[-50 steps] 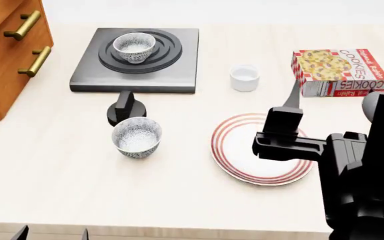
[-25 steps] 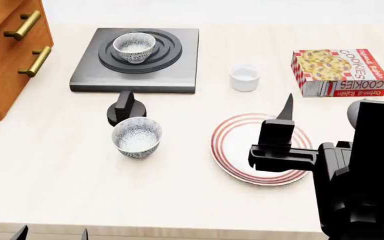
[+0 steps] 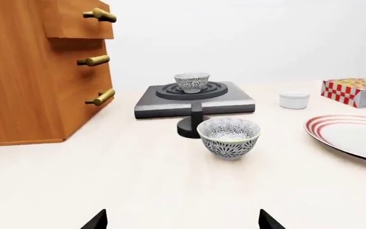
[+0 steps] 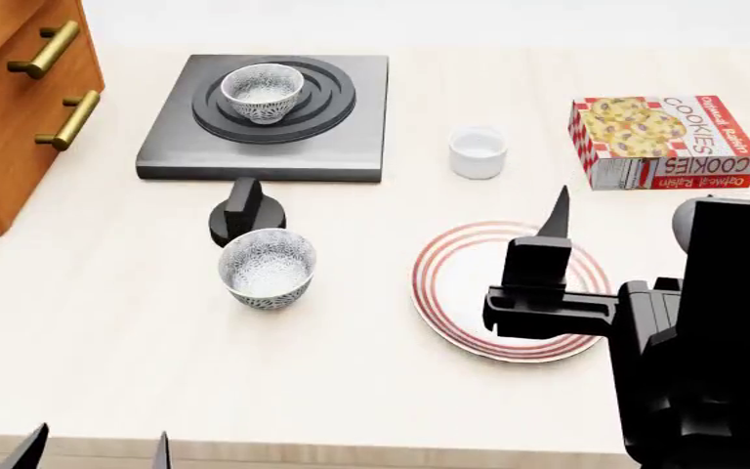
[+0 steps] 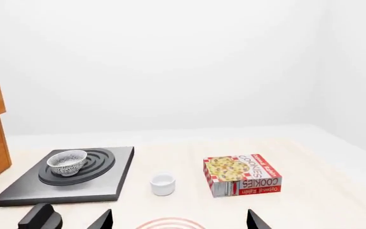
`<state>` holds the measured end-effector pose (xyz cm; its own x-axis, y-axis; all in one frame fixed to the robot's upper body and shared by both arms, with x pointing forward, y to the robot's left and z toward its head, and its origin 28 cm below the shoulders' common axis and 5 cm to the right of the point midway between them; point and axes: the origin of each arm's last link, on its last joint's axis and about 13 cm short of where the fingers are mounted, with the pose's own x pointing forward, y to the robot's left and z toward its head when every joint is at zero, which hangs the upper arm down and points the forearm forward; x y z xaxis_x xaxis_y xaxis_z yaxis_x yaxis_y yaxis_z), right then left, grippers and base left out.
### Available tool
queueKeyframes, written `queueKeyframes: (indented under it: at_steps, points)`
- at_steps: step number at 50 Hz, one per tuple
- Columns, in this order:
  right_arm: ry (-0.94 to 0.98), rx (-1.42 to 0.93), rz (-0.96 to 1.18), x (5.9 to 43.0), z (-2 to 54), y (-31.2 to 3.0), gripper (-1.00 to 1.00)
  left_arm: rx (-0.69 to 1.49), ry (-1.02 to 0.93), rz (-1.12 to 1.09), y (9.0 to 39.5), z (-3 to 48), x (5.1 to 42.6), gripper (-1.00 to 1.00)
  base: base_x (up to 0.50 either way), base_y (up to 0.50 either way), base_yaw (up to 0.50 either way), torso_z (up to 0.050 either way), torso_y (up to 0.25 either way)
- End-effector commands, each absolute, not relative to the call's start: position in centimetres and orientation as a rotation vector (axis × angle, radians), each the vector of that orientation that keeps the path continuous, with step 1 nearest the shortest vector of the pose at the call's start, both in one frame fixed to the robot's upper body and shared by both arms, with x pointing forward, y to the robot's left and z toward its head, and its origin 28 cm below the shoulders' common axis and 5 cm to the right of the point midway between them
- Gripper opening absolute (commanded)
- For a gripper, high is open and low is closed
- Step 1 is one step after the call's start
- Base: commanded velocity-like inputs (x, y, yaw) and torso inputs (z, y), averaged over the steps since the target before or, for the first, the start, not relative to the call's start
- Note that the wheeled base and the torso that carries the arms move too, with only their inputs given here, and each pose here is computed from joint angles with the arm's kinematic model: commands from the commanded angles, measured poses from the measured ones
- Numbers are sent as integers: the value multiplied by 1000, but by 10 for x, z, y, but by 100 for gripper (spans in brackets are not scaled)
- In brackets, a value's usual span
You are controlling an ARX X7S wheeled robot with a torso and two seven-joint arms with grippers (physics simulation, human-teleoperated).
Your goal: Pick the akita bowl on the stove and place it on the plate.
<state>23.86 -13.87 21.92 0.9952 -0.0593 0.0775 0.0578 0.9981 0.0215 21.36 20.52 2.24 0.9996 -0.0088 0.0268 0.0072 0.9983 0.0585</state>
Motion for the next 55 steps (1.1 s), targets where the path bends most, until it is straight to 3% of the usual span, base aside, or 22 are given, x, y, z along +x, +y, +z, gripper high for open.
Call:
queueKeyframes:
  at_steps: [1,11,22,35,55]
  points:
    - [-78,20,-58,239,218,-139,100,75,-67,5,209,53,225,100,0,0,0,0,0]
    - [-79,23,-61,239,219,-139,100,67,-46,5,210,127,269,100,0,0,0,0,0]
    - [-78,25,-59,239,218,-139,100,40,25,9,205,171,306,100,0,0,0,0,0]
    - [-81,23,-59,238,219,-139,100,59,61,9,200,175,326,100,0,0,0,0,0]
    - [-85,30,-55,238,219,-139,100,82,64,-4,202,180,327,100,0,-10,0,0,0]
